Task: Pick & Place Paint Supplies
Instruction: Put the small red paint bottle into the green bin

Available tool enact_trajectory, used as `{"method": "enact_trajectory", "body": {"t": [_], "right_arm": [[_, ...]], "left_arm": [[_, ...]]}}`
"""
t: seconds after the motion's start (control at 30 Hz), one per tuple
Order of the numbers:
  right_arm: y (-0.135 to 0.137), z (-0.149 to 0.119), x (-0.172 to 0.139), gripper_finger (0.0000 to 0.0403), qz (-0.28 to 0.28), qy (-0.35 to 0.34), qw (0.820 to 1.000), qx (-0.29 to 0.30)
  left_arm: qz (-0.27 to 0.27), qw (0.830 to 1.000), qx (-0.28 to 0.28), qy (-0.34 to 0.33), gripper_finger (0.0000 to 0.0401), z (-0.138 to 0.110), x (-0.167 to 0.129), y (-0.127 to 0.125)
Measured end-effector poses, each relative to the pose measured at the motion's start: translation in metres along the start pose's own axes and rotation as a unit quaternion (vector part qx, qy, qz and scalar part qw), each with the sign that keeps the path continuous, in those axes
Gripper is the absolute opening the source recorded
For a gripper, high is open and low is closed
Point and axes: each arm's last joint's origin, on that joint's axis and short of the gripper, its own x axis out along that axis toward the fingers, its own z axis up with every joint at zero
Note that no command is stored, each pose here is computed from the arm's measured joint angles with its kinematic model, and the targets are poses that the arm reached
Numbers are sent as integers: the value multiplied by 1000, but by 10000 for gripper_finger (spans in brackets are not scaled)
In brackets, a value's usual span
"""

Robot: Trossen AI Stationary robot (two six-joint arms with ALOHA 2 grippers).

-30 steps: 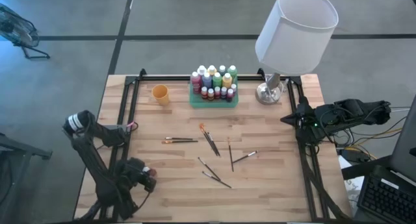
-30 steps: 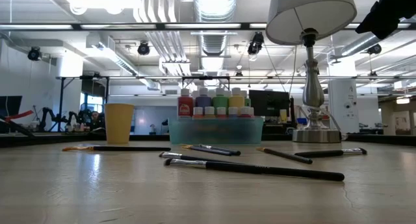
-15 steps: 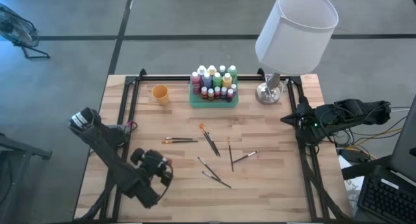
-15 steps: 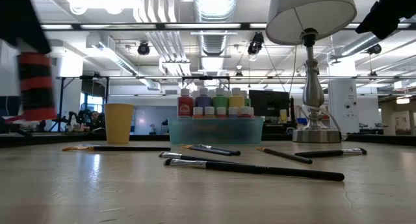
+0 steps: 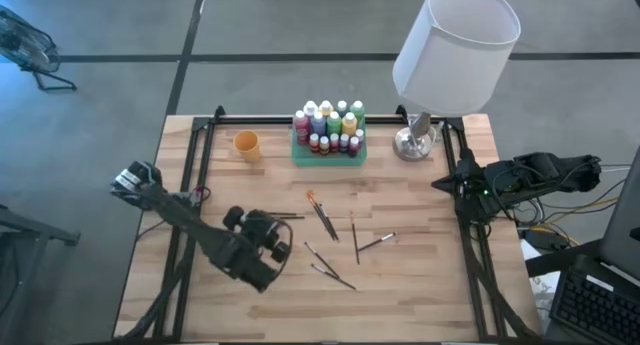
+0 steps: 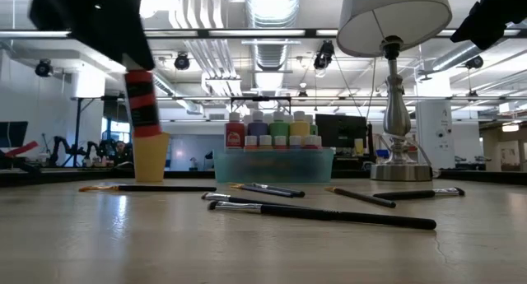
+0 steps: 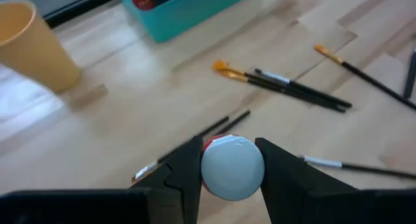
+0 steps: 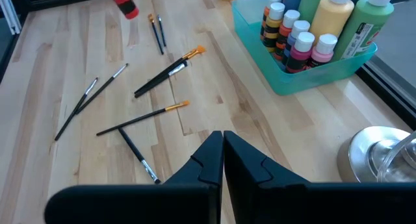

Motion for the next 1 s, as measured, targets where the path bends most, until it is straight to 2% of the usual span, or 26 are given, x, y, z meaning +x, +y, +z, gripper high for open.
{"method": "enact_trajectory", "body": {"t": [0.4, 1.0], "right_arm": [[0, 0, 0, 8, 0, 0, 1000, 0], [0, 0, 0, 8, 0, 0, 1000, 0]], "left_arm": [[-34, 998, 31, -38, 129, 45, 40, -18], [-9, 999, 21, -43, 129, 97, 89, -3]]}}
